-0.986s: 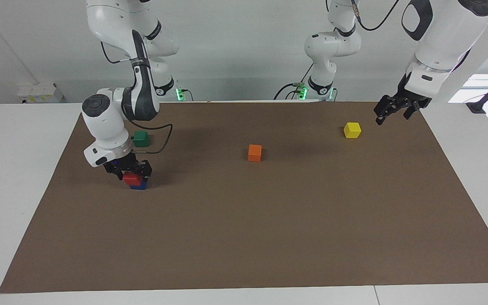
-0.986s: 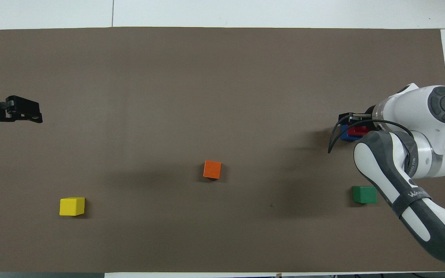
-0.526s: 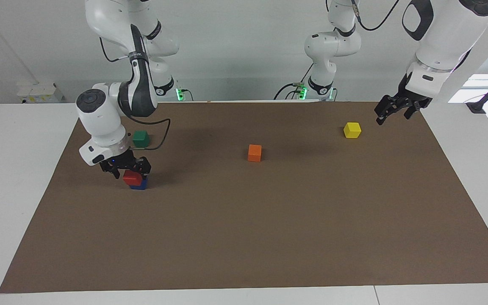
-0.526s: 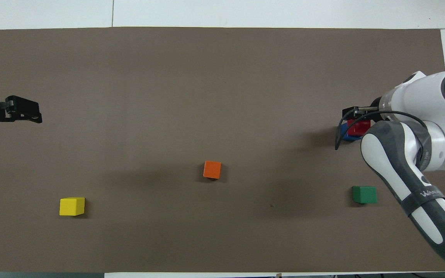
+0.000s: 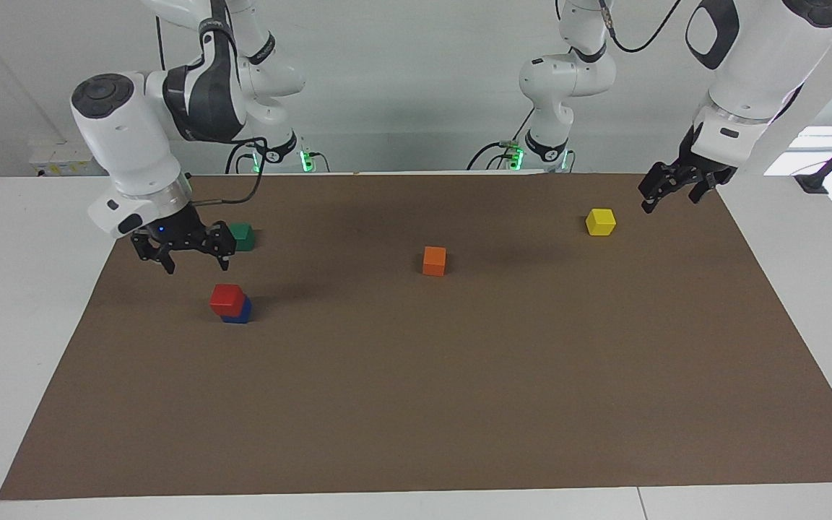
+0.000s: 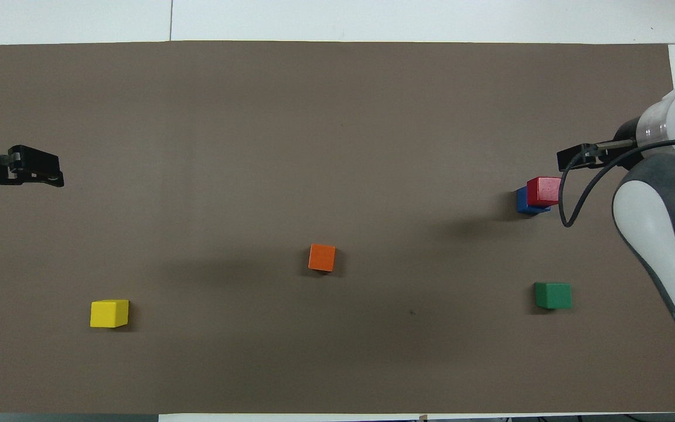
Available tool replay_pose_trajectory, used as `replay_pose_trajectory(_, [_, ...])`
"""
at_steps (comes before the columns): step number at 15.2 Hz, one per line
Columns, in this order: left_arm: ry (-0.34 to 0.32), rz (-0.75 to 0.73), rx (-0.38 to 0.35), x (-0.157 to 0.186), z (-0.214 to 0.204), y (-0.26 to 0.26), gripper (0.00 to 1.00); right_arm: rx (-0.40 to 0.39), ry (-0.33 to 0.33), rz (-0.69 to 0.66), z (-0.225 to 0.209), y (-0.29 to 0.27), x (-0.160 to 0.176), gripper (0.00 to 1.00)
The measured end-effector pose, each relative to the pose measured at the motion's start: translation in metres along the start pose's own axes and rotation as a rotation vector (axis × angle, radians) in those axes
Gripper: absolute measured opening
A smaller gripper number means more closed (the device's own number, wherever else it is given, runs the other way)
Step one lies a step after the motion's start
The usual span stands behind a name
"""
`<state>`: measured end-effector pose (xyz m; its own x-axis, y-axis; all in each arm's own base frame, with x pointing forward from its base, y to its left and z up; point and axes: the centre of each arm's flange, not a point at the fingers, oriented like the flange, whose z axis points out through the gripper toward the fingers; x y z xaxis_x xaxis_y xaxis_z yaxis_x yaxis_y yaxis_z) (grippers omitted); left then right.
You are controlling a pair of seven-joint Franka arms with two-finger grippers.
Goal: Transfer red block to right arm and stack on blue block
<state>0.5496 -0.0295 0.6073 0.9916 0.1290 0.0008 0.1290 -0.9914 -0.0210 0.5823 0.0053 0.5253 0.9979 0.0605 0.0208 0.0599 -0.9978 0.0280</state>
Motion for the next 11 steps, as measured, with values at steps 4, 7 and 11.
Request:
replay_pose_trajectory(4, [0.0,0.0,0.0,0.0,0.0,0.0,1.0,0.004,-0.062,0.007,-0.046,0.003,-0.018,1.0])
replay_pose_trajectory(7, [0.0,0.0,0.0,0.0,0.0,0.0,1.0,0.005,-0.039,0.02,-0.071,0.011,-0.031,1.0])
replay_pose_trajectory(11, [0.0,0.0,0.0,0.0,0.0,0.0,1.0,0.008,-0.065,0.045,-0.082,0.024,-0.044,1.0])
